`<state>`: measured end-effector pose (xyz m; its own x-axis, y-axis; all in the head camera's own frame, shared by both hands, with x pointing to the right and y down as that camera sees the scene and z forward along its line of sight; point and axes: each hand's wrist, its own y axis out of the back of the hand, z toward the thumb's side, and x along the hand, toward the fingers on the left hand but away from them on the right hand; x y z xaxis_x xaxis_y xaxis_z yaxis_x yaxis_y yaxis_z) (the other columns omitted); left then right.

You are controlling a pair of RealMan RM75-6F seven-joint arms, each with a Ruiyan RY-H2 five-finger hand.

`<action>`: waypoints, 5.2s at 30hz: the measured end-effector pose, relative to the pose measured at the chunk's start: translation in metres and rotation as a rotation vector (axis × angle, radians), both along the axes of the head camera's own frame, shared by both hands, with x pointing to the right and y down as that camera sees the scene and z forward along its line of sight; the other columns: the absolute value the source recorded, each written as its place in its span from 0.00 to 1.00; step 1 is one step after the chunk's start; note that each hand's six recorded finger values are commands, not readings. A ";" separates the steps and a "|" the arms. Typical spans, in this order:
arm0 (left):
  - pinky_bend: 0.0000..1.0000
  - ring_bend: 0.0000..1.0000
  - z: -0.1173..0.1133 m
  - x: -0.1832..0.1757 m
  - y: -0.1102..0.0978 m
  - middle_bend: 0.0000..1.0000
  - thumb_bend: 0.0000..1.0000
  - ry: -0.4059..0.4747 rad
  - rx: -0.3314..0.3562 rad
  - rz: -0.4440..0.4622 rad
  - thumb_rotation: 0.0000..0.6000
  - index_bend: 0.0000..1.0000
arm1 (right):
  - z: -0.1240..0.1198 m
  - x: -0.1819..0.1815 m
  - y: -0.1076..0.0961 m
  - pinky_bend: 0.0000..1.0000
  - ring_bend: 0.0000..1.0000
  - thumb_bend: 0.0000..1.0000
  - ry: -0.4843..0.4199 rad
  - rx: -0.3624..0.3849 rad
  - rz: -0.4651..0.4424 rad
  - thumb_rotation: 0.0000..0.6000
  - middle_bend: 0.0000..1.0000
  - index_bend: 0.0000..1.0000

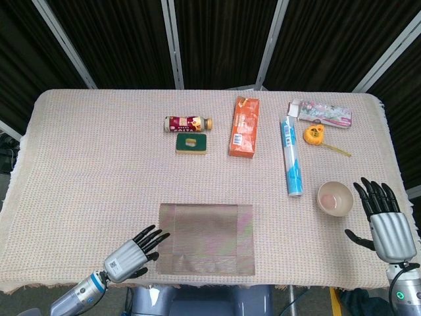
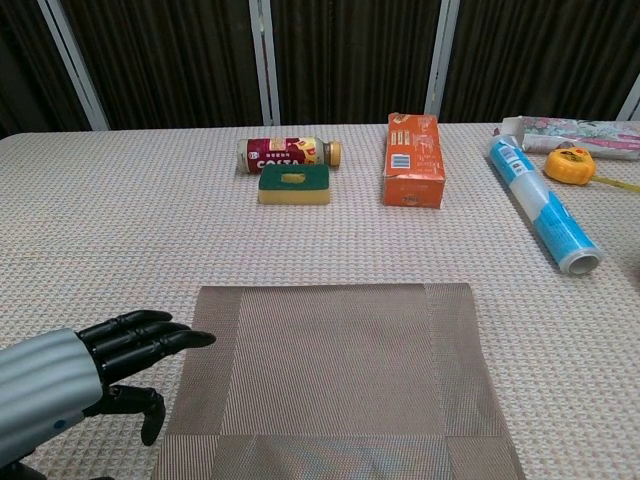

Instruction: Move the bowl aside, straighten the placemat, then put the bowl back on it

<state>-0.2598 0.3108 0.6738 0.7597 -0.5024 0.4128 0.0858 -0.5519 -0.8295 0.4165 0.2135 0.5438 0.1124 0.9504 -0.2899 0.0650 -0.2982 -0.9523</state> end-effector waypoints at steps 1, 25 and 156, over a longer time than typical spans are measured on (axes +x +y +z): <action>0.00 0.00 0.001 0.003 0.001 0.00 0.26 0.006 -0.003 -0.001 1.00 0.48 | 0.000 0.000 0.000 0.00 0.00 0.00 0.001 -0.001 0.000 1.00 0.00 0.00; 0.00 0.00 0.020 0.021 0.008 0.00 0.38 -0.001 -0.009 0.029 1.00 0.50 | 0.001 0.004 -0.001 0.00 0.00 0.00 0.003 -0.004 0.007 1.00 0.00 0.00; 0.00 0.00 0.011 0.021 -0.266 0.00 0.58 0.202 -0.240 -0.767 1.00 0.76 | 0.002 0.022 -0.012 0.00 0.00 0.00 0.067 0.000 0.081 1.00 0.00 0.03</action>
<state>-0.2385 0.0451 0.6850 0.3132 -0.8266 0.4676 -0.5244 -0.5610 -0.6405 0.4385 0.2019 0.5455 0.0157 0.9557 -0.2940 0.0250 -0.2943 -0.9554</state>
